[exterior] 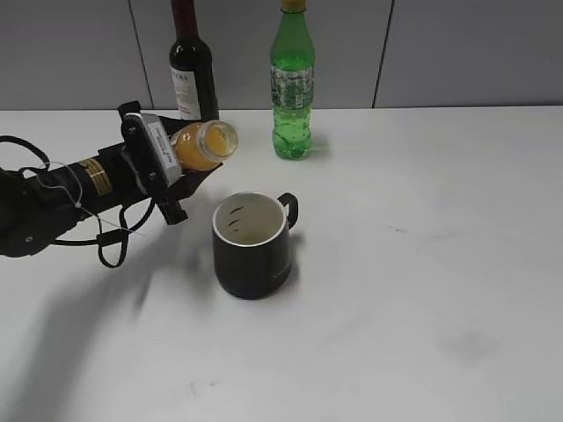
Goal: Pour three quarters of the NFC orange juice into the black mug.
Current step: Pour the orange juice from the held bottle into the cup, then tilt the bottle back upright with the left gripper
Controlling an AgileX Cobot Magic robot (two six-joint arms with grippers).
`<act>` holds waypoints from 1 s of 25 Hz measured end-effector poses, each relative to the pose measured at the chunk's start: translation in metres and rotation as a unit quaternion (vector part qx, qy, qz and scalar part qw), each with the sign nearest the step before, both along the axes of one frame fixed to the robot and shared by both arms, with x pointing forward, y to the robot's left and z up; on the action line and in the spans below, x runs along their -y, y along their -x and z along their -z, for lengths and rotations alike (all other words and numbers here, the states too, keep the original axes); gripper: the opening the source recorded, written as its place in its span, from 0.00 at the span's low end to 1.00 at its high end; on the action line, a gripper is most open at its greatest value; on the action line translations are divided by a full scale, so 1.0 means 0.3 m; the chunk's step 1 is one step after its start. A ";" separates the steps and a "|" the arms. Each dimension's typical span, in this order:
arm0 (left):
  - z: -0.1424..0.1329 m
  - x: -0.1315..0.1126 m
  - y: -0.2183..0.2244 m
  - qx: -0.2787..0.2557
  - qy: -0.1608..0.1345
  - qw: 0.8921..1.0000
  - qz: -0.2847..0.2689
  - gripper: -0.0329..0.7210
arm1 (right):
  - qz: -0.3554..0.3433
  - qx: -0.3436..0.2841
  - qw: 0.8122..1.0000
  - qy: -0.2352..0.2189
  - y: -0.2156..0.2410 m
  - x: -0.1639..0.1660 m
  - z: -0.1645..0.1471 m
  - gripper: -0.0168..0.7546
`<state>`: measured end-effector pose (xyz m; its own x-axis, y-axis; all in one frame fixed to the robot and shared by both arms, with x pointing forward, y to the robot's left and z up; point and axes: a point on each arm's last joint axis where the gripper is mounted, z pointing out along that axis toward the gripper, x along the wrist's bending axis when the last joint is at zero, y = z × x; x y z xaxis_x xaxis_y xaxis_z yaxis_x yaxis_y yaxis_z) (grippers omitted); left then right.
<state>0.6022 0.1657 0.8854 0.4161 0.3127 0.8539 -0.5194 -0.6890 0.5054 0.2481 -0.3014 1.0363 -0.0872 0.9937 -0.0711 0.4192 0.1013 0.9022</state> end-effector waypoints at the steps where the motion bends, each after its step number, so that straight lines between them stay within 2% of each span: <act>1: -0.001 0.000 0.000 0.010 -0.009 1.000 0.001 0.67 | 0.000 0.000 1.000 0.000 0.000 0.000 0.000 0.79; 12: -0.004 -0.013 -0.011 0.058 -0.059 0.996 -0.018 0.67 | 0.000 0.000 1.000 0.000 0.000 0.000 0.000 0.79; 19: -0.012 -0.009 -0.010 0.081 -0.065 0.995 -0.014 0.67 | 0.000 0.000 1.000 0.000 0.000 0.000 0.000 0.79; 25: -0.016 0.021 0.001 0.106 -0.085 0.991 -0.001 0.67 | 0.000 0.000 1.000 0.000 0.000 0.000 0.000 0.79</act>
<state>0.6020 0.1594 0.8901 0.2212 0.1573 0.9625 -0.6008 -0.7554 0.2615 0.2481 -0.3014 1.0363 -0.0873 0.9936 -0.0713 0.4192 0.1016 0.9022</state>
